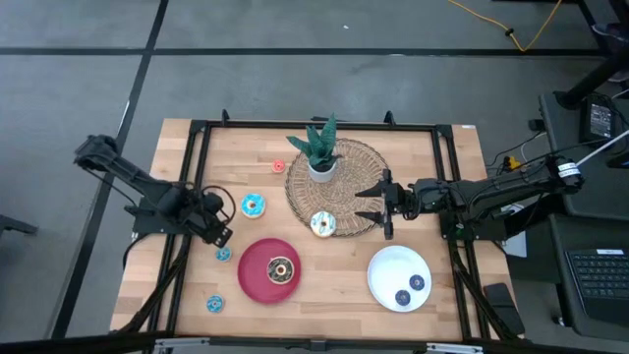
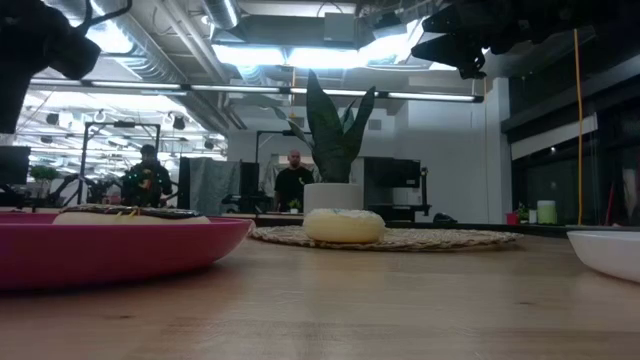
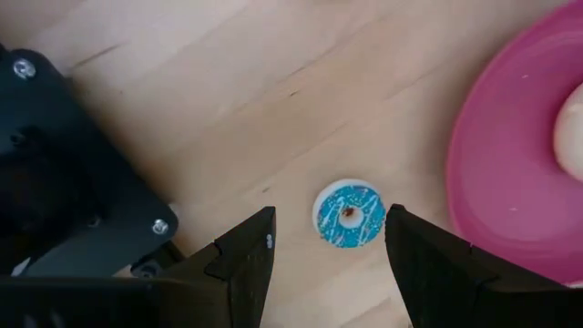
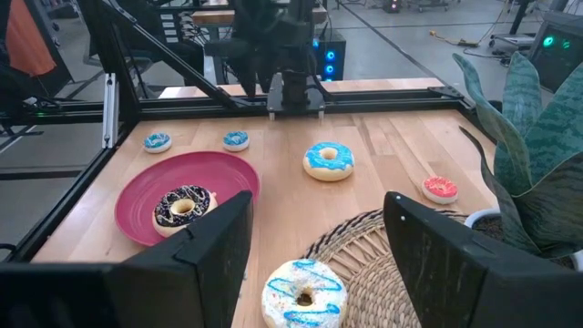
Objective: Pick & Place donuts
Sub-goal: Put the top blue donut on the white plate
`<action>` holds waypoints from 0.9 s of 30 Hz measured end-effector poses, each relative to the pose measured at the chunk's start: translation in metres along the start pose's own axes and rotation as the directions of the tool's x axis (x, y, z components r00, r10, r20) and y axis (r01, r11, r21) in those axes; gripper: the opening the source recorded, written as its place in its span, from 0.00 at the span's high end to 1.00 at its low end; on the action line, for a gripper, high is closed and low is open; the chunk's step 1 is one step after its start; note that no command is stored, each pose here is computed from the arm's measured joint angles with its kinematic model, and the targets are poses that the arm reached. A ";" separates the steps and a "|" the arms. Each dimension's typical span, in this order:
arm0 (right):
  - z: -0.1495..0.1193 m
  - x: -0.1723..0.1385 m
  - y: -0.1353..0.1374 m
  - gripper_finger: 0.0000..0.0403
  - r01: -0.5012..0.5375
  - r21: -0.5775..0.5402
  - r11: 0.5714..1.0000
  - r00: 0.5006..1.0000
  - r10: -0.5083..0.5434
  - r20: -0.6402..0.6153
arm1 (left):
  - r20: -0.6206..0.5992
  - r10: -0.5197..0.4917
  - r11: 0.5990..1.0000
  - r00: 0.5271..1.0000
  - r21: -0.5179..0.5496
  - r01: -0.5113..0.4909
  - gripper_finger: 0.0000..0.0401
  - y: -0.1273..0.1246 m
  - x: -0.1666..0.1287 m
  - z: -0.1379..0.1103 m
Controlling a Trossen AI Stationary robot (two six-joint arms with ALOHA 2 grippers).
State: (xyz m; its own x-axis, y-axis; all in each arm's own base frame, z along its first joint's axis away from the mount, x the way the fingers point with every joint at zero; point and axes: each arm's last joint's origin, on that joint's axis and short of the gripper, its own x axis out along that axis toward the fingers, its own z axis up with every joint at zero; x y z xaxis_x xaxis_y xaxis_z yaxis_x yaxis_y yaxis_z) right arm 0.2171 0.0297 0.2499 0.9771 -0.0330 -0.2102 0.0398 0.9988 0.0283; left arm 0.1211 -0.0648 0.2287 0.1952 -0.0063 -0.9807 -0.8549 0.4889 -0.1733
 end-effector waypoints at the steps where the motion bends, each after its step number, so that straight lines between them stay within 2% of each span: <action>1: 0.000 0.000 0.000 0.38 0.000 0.000 1.000 1.000 0.000 0.000 | -0.002 0.011 1.000 1.000 0.003 -0.011 0.51 -0.001 0.002 -0.001; 6: 0.000 0.000 0.000 0.38 0.000 0.000 1.000 1.000 0.000 0.000 | -0.018 0.076 0.997 0.997 0.020 -0.076 0.51 -0.010 0.012 -0.007; 27: 0.000 0.000 0.000 0.38 0.000 0.000 1.000 1.000 0.000 0.000 | -0.063 0.230 0.973 0.971 0.049 -0.227 0.51 -0.041 0.061 -0.024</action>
State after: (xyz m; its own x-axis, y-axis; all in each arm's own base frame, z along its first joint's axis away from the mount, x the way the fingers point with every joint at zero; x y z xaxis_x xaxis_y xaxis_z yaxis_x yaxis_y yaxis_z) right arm 0.2171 0.0297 0.2499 0.9772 -0.0327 -0.2100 0.0396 0.9988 0.0283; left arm 0.1567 -0.1061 0.1743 -0.0376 0.0514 -0.9980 -0.8523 0.5198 0.0589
